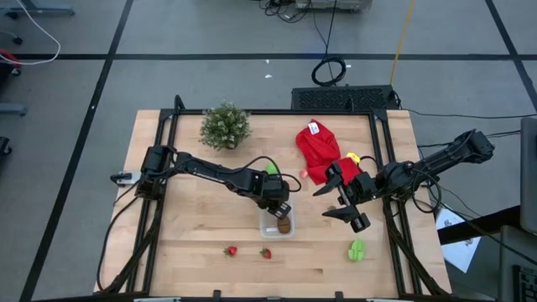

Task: Pick and placing Produce into tupperware
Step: Put the left pink peach into the transparent bin, then adjust the transparent bin

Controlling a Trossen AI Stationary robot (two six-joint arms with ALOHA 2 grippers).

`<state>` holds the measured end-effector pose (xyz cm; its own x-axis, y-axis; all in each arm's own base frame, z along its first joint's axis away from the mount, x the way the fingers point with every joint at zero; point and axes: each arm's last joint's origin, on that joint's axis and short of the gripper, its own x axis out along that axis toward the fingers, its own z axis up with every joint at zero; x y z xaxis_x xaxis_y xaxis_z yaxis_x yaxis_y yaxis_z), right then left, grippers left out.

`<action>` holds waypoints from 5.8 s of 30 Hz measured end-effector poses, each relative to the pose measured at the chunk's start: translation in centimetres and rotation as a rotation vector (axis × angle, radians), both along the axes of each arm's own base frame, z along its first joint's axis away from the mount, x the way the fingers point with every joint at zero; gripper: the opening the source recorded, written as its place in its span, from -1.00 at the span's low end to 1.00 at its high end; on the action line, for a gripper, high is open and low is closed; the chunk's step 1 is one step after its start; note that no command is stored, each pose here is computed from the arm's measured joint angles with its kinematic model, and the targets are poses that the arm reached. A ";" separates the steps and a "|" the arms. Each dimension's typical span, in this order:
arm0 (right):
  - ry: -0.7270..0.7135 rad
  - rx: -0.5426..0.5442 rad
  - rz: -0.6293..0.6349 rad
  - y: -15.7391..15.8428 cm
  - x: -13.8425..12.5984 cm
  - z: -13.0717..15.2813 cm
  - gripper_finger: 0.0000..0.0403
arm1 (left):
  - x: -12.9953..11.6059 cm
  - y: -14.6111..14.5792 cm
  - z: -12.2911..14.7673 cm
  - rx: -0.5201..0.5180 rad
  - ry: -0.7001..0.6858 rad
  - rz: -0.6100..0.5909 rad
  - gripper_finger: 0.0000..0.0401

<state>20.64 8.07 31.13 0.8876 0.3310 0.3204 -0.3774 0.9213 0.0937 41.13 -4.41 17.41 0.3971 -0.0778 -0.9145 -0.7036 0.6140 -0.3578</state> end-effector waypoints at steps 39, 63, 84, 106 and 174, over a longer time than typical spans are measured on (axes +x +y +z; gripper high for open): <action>-0.003 -0.007 -0.002 0.0 0.0 0.0 0.20 | -1.3 -1.1 3.9 0.066 -0.092 -0.056 -0.43; 0.004 -0.009 -0.002 0.0 0.0 -0.1 0.20 | -1.2 -1.1 4.0 0.007 -0.091 -0.041 -0.44; -0.005 -0.010 -0.004 0.0 0.0 0.0 0.20 | -1.4 -2.2 2.5 0.068 -0.019 -0.007 -0.44; -0.012 -0.023 -0.009 0.0 0.0 0.0 0.20 | 0.1 -1.5 -0.7 0.015 -0.002 -0.047 -0.44; 0.013 -0.033 -0.008 0.0 0.1 -0.2 0.20 | -0.1 0.3 0.7 0.080 -0.028 -0.098 0.25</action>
<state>20.70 8.10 30.91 0.8942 0.3343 0.2978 -0.3693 0.9268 0.0684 41.00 -4.10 18.12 0.4165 -0.0445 -0.9080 -0.6296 0.7064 -0.3234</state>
